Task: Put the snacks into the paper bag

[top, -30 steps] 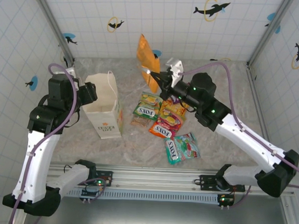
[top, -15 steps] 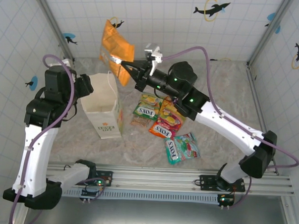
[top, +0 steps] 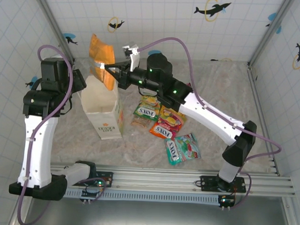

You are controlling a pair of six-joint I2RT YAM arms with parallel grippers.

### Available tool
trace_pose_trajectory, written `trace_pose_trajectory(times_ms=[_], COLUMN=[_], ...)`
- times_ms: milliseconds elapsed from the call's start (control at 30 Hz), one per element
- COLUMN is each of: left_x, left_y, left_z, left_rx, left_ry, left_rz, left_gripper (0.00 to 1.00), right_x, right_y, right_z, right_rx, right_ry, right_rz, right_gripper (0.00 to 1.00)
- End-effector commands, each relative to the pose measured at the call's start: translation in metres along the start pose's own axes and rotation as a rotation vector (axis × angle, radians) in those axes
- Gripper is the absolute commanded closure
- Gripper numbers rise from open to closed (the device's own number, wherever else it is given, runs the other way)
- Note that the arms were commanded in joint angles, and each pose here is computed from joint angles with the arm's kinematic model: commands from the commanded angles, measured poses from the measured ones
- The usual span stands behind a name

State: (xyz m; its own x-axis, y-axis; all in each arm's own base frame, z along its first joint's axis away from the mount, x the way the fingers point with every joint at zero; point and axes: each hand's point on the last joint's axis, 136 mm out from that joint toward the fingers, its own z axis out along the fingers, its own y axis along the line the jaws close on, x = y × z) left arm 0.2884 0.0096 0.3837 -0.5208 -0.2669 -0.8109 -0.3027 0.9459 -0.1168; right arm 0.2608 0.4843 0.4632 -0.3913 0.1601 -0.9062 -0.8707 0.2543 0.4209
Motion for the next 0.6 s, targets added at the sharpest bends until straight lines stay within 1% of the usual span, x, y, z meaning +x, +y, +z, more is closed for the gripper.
trace_pose_trajectory(times_ms=[0, 200, 567], left_x=[0.001, 0.004, 0.01], left_y=[0.014, 0.016, 0.012], left_z=[0.0, 0.004, 0.014], left_rx=[-0.078, -0.096, -0.084], left_ry=[0.016, 0.019, 0.04], left_rz=[0.016, 0.028, 0.037], left_gripper=[0.29, 0.29, 0.31], right_x=[0.001, 0.029, 0.073], right_y=[0.003, -0.006, -0.003], right_z=[0.006, 0.018, 0.021], right_rx=[-0.003, 0.022, 0.033], right_ry=[0.026, 0.125, 0.278], right_rz=[0.061, 0.143, 0.248], right_gripper=[1.0, 1.0, 1.0])
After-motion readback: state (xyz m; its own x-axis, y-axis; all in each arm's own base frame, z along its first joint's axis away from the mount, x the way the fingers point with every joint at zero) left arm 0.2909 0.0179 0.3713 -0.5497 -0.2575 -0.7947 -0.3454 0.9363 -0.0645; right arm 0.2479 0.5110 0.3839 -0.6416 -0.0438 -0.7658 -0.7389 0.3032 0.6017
